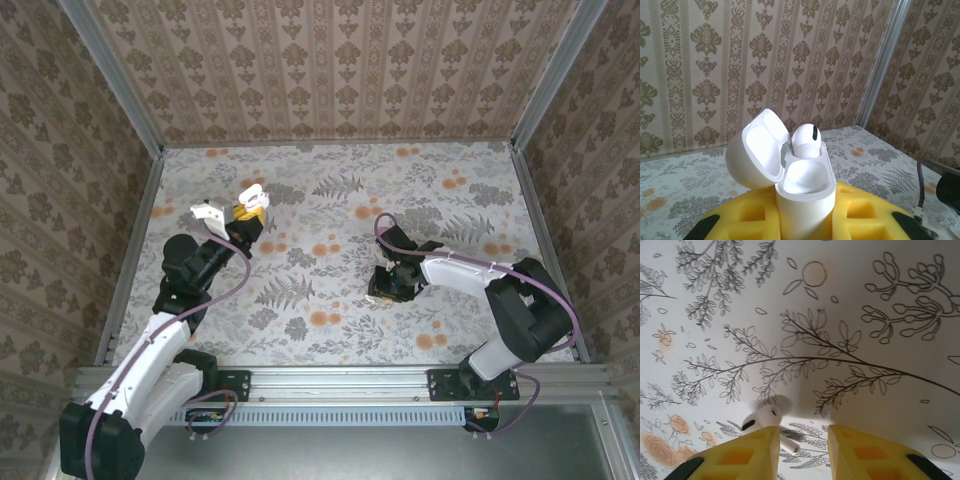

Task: Insert the wireless bluetooth earbuds into the charging case

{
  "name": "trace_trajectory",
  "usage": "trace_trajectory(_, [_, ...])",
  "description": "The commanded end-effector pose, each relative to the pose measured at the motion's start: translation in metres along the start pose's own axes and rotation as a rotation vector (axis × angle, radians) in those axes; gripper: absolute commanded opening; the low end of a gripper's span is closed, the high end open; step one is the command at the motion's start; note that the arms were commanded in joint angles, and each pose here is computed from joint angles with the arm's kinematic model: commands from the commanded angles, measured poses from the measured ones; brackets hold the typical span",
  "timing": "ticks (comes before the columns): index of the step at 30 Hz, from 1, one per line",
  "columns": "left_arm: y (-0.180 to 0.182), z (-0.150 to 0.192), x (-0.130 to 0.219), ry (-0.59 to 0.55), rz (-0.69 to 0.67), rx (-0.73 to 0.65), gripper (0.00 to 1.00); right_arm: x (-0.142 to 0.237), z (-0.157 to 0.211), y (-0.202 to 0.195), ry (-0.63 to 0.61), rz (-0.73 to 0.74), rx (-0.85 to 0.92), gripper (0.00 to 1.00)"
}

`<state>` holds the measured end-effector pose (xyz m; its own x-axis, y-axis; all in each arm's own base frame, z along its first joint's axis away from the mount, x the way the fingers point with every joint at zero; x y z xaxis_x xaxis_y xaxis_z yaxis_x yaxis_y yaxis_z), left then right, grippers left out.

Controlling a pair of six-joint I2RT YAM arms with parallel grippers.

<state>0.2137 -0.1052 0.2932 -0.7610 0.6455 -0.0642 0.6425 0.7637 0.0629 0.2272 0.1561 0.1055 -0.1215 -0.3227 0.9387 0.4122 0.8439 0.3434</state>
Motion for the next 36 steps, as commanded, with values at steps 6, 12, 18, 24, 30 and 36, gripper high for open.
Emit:
trace_trajectory(6, [-0.002, -0.022, -0.002, -0.078, 0.015, -0.049, 0.17, 0.022, 0.001, 0.008, -0.052, -0.064, 0.050, 0.37])
trace_trajectory(12, [-0.003, -0.020, -0.003, -0.072, 0.017, -0.048, 0.17, 0.026, 0.003, 0.020, -0.053, 0.019, 0.243, 0.47])
trace_trajectory(18, [-0.003, -0.020, -0.002, -0.073, 0.009, -0.054, 0.17, 0.017, 0.005, 0.035, -0.029, 0.170, 0.447, 0.54])
trace_trajectory(24, [-0.003, -0.020, 0.000, -0.067, 0.002, -0.061, 0.17, 0.006, 0.004, 0.042, -0.004, 0.256, 0.534, 0.54])
trace_trajectory(30, [-0.003, -0.020, -0.001, -0.062, 0.001, -0.064, 0.17, -0.003, 0.005, 0.046, 0.032, 0.271, 0.573, 0.50])
trace_trajectory(36, [-0.003, -0.019, -0.002, -0.061, 0.002, -0.063, 0.17, -0.011, 0.003, 0.049, 0.054, 0.281, 0.584, 0.45])
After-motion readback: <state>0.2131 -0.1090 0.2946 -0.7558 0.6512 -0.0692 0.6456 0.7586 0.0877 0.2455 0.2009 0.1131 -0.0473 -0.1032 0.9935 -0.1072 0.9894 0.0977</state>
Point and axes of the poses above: each hand's point on the last joint's axis, 136 mm out from that joint toward the fingers, its own x axis back along the fingers, its own y axis along the line the jaws close on, z = x × y, the point moved 9 cm from there along x, back along the fingers, and after that the axes turned 15 degrees about -x, right-handed, at the moved point
